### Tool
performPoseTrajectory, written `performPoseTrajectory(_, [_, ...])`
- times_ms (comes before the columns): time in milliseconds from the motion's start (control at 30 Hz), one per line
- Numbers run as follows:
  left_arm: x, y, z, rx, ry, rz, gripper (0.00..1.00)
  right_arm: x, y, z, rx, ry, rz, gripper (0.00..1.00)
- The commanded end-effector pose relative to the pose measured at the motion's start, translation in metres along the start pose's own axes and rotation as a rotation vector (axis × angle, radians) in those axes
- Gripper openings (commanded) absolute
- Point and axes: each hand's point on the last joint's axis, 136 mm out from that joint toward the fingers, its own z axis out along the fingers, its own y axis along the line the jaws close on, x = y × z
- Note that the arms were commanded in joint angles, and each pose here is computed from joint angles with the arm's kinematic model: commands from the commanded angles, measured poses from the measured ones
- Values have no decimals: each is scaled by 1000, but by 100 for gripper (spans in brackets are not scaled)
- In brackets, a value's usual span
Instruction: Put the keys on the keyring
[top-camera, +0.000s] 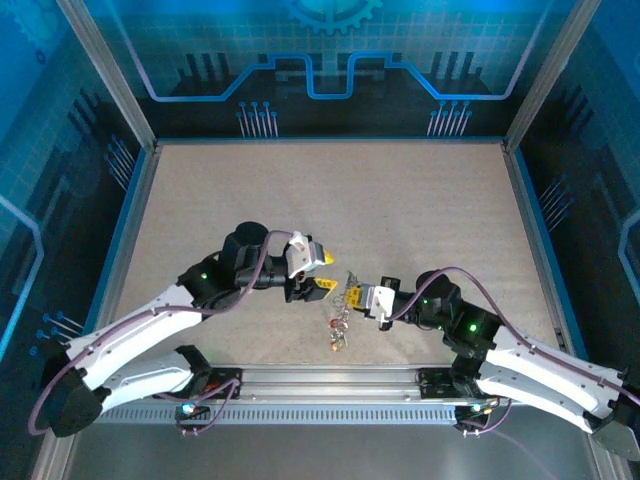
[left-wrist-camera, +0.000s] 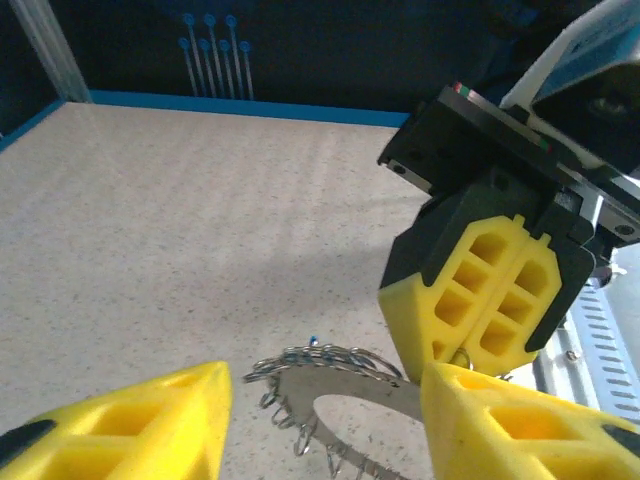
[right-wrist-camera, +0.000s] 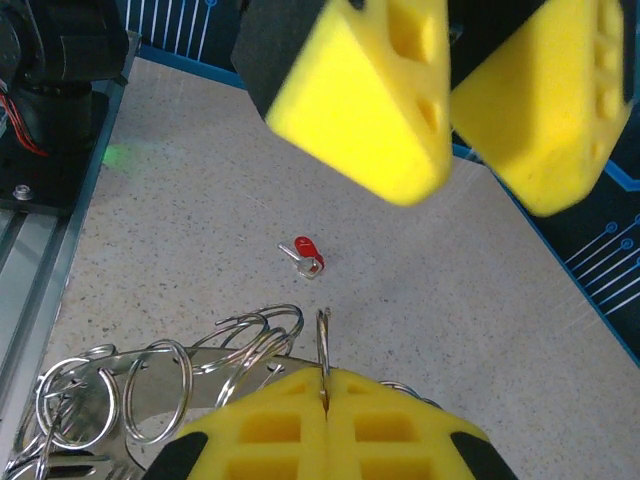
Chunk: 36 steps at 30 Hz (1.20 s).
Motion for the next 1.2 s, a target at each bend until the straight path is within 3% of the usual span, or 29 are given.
performPoseTrajectory(0, [1,-20,8,152,-27,-160,49,-28,-20,-4,64,-64,-41,0])
performPoseTrajectory(133, [9,-37,4,234,-70,-155,44,-29,-24,-5,77,-70,-29,0])
performPoseTrajectory(233, [11,-43,-3,242,-106,-145,52,-30,-27,-6,76,-78,-19,0])
performPoseTrajectory(433, [14,-62,-3,383,-87,-137,57,-33,-25,-4,53,-96,-12,0])
performPoseTrajectory(600, [17,-63,-2,387,-88,-98,59,-35,-23,-1,33,-97,-10,0])
performPoseTrajectory(767, [23,-63,-1,384,-55,-107,59,-35,-25,-1,41,-97,-11,0])
performPoseTrajectory(900, [28,-68,-3,396,-38,-95,50,-32,-30,0,62,-82,3,0])
performPoseTrajectory(1000, [31,-73,-5,393,-36,-61,46,-29,-33,2,73,-70,14,0])
performPoseTrajectory(1167, [33,-83,-10,388,-50,34,47,-28,-35,5,70,-63,30,0])
